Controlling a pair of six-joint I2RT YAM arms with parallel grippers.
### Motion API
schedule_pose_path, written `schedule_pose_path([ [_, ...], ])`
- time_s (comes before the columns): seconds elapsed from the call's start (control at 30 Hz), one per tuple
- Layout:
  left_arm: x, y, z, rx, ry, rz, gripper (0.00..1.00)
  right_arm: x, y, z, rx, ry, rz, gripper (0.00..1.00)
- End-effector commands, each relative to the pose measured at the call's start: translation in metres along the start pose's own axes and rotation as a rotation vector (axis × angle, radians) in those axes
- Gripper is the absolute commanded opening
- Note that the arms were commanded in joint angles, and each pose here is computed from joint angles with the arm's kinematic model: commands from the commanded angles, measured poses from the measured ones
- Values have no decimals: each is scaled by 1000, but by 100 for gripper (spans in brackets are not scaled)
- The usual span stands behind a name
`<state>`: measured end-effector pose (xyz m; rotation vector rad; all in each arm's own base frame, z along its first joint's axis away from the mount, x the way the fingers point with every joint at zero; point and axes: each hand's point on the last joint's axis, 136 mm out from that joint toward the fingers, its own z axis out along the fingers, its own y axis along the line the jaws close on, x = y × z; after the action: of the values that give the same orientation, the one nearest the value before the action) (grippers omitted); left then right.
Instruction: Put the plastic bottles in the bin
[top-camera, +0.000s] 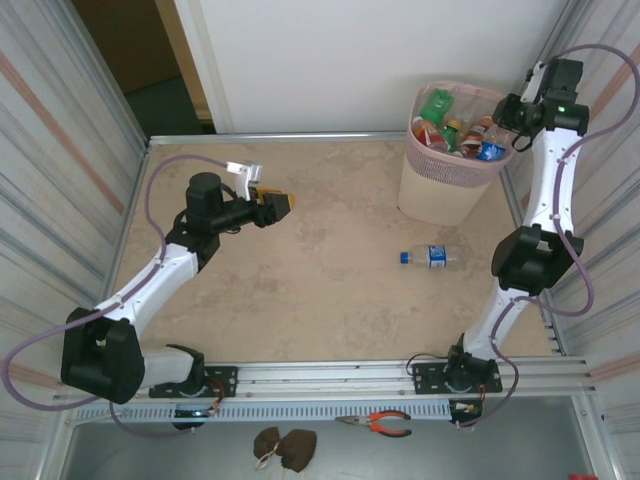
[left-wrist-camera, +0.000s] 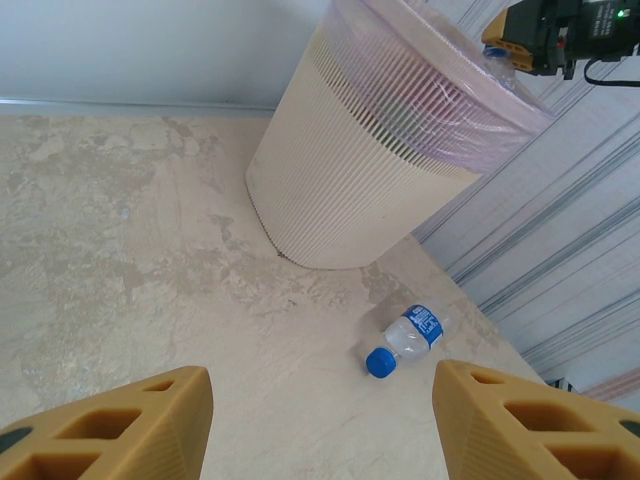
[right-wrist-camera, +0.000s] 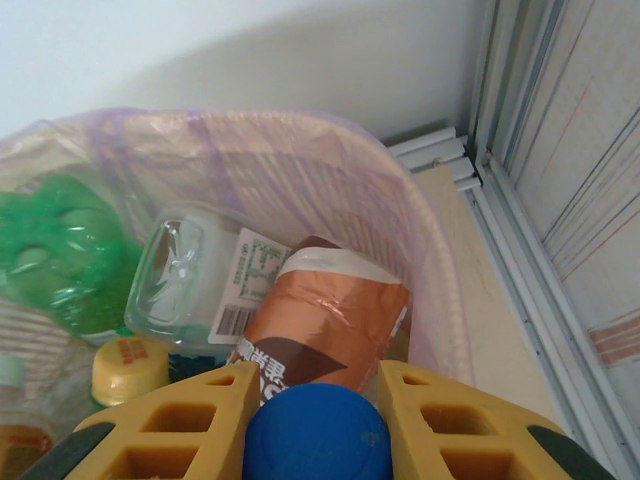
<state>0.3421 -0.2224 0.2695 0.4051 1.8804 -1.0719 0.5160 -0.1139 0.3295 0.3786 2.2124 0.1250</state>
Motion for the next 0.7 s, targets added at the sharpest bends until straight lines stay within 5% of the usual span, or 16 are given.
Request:
schedule_pose_path([
  [0.0,0,1,-3,7,-12,5,60,33,-12,20,59,122,-28,27],
  [0.17,-2,1,-3,5,-15,5,60,20,-8,14,74,81,-47,47],
  [0.67,2,1,-6,0,-14,6,60,0,20,-51,129,-38,-154,60],
])
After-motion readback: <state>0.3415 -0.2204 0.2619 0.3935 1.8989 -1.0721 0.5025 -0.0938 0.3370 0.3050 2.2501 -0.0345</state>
